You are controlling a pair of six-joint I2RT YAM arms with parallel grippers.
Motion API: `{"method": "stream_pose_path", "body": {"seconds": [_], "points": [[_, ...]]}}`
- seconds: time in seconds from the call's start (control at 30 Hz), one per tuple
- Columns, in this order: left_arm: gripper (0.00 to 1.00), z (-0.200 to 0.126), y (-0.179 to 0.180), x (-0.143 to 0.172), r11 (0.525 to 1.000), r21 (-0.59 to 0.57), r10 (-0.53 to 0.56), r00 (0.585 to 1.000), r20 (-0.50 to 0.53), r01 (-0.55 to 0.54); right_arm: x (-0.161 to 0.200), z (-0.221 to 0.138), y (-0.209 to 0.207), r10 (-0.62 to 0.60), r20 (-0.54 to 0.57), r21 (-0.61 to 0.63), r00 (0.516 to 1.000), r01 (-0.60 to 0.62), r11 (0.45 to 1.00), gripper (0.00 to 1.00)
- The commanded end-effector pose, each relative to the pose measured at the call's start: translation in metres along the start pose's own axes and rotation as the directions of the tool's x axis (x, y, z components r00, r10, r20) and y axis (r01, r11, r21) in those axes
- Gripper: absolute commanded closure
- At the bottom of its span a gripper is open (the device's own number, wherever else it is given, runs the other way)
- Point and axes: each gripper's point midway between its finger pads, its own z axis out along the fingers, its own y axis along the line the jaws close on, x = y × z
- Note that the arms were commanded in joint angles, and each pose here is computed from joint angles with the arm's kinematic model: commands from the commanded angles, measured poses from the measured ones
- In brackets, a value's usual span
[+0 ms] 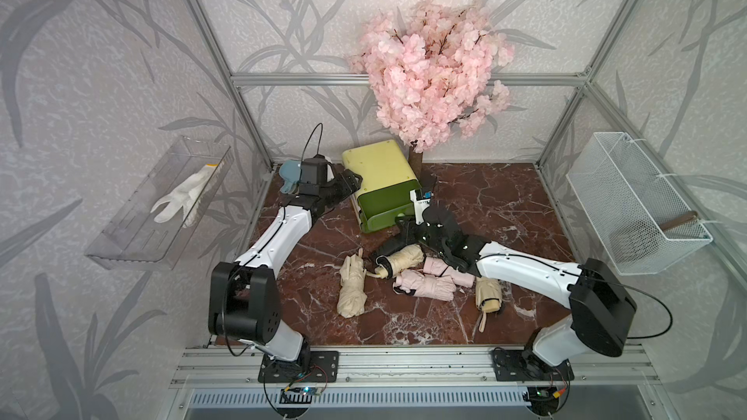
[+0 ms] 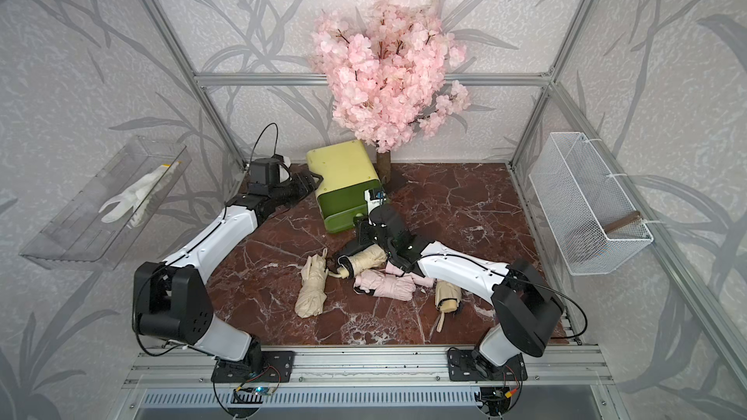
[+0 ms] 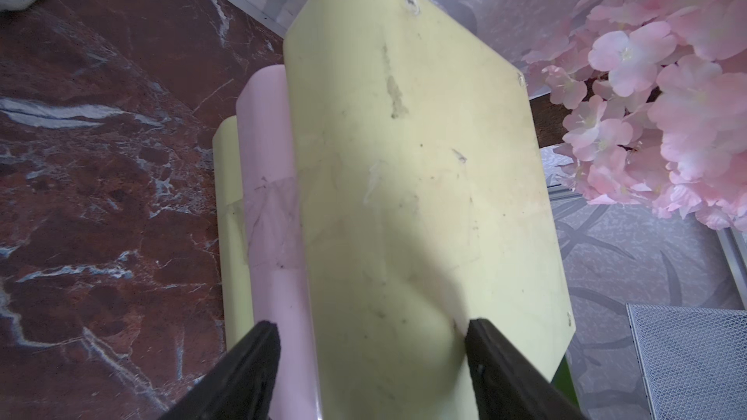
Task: Place the umbrella in the drawer by color
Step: Open the drawer in the storage box.
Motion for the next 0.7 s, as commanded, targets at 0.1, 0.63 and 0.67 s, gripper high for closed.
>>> {"method": "stream_pose_path", "body": {"seconds": [0.1,0.63,0.67], "points": [[0.24,0.004,0.014,0.009,0.998,-0.058,0.009,1.0,-0.03,-0.011,-0.004,-0.012,0.007,-0.015,0.025,-0.002,1.0,0.015,1.0,0.87],[0.24,0.004,0.015,0.009,0.998,-0.064,0.013,0.999,-0.03,-0.015,0.009,-0.017,0.006,0.001,0.01,-0.004,1.0,-0.001,1.0,0.78],[0.24,0.004,0.015,0.009,0.998,-0.065,0.014,0.999,-0.03,-0.016,0.01,-0.016,0.005,0.0,0.008,0.003,1.0,0.0,1.0,0.7]]}}
